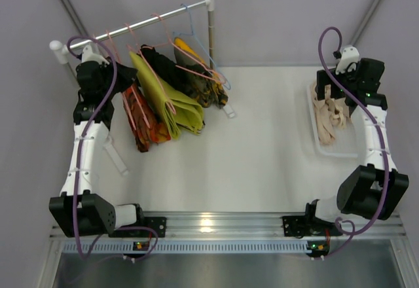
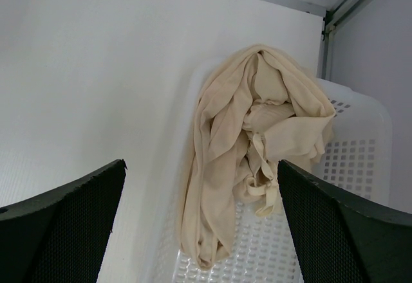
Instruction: Remove the trousers from the hanger
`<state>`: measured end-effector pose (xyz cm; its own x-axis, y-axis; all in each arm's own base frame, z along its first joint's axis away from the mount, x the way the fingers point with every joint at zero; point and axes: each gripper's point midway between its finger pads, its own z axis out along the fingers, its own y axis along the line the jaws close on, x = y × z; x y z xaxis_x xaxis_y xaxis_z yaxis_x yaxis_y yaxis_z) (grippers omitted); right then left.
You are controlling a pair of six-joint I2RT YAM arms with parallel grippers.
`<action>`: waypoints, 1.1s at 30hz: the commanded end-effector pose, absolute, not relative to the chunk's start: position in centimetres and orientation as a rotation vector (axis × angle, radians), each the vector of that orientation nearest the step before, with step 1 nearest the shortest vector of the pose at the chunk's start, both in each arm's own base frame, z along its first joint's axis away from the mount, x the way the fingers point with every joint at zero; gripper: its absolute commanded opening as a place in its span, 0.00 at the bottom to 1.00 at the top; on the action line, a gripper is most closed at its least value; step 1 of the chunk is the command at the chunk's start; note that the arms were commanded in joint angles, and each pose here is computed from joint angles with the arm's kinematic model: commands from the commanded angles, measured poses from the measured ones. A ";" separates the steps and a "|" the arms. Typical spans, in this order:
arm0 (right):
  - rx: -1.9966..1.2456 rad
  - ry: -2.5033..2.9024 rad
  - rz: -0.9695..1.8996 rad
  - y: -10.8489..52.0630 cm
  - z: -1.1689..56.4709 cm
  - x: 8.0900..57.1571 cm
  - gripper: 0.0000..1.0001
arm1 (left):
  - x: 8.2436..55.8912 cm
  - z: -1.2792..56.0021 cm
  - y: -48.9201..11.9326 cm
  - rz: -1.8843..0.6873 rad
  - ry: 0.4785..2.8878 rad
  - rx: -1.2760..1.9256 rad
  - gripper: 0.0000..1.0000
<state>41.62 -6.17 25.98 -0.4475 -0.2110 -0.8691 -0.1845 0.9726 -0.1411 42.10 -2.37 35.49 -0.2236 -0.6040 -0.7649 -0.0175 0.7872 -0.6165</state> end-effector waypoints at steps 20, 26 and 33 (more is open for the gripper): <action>-0.296 1.947 -0.023 -5.1 28.0 41.8 0.99 | 36.4 50.6 -5.7 -0.758 1.433 -0.243 0.00; -0.301 1.940 -0.032 -5.1 28.3 41.6 1.00 | 34.8 51.2 -7.0 -0.838 1.443 -0.235 0.00; -0.302 1.940 -0.035 -5.1 28.2 41.4 1.00 | 31.1 48.2 -9.7 -0.996 1.559 -0.215 0.00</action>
<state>41.01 -5.97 25.22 -0.4528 -0.2031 -0.8682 -0.1834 0.9741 -0.1322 35.40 -7.29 43.50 -0.3011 -0.6491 -0.6986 0.1981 0.6740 -0.7117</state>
